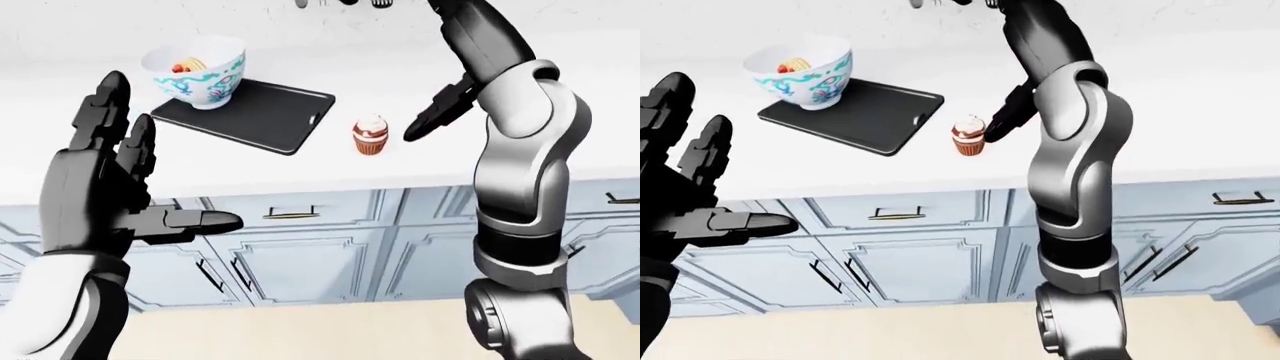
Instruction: Pick up the bowl with cake and place it on the tray. Pick up the cupcake and place it on the tray.
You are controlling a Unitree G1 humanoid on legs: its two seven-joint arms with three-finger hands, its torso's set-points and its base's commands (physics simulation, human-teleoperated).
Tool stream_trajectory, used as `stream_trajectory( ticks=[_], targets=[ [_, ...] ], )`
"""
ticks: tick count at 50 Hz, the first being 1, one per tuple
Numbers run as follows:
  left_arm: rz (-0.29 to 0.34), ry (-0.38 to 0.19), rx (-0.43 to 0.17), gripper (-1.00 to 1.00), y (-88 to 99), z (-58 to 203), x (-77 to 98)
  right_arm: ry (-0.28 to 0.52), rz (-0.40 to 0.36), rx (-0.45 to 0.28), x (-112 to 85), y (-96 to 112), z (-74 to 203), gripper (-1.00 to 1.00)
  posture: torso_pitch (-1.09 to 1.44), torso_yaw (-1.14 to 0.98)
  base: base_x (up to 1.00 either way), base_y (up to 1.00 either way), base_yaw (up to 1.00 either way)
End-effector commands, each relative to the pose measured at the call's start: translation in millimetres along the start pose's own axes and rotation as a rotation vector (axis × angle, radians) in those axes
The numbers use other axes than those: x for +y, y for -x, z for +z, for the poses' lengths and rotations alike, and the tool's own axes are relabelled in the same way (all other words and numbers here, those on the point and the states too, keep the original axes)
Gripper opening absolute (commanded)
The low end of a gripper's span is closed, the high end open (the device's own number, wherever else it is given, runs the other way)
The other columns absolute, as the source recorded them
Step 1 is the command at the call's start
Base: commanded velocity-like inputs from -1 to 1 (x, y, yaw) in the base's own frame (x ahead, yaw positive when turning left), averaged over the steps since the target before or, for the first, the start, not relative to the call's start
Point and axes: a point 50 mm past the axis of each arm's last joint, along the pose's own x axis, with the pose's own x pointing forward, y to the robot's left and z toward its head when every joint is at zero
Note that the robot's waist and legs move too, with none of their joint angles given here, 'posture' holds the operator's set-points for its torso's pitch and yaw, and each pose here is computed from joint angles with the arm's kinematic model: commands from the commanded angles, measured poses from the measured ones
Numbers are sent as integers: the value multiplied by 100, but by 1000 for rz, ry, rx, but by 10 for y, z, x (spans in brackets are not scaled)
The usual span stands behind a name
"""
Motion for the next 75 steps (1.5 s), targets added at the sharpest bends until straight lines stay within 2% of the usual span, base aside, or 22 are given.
stream_trajectory(
  ticks=[1, 18, 31, 39, 42, 56, 63, 69, 75],
  targets=[
    [14, -12, -65, 100, 13, 91, 16, 18, -60, -39, -130, 17, 95, 100, 0, 0, 0, 0, 0],
    [13, -11, -60, 100, 14, 55, 6, 9, -71, -36, -149, 21, 73, 100, 0, 0, 14, 14, 0],
    [10, -12, -62, 100, 2, 69, -4, -1, -89, -34, -241, 51, 75, 100, 0, 0, 3, 0, 0],
    [15, -10, -63, 100, 20, 71, 16, -15, -135, -35, -433, 131, 79, 100, 0, 0, 0, 0, 0],
    [17, -9, -62, 100, 24, 65, 22, -27, -144, -37, -441, 161, 72, 100, 0, 0, 0, 0, 0],
    [16, -9, -60, 100, 25, 43, 18, -70, -98, -28, -337, 407, 8, 100, 0, 0, 0, 0, 0],
    [15, -9, -58, 100, 11, 31, 22, -80, -51, 8, -146, 351, -105, 100, 0, 0, 0, 0, 0],
    [14, -8, -58, 100, 15, 37, 11, -90, -17, 35, 79, 200, -200, 100, 0, 0, 0, 0, 0],
    [15, -7, -55, 100, 15, 14, 15, -97, 6, 60, 219, 93, -268, 100, 0, 0, 0, 0, 0]
  ],
)
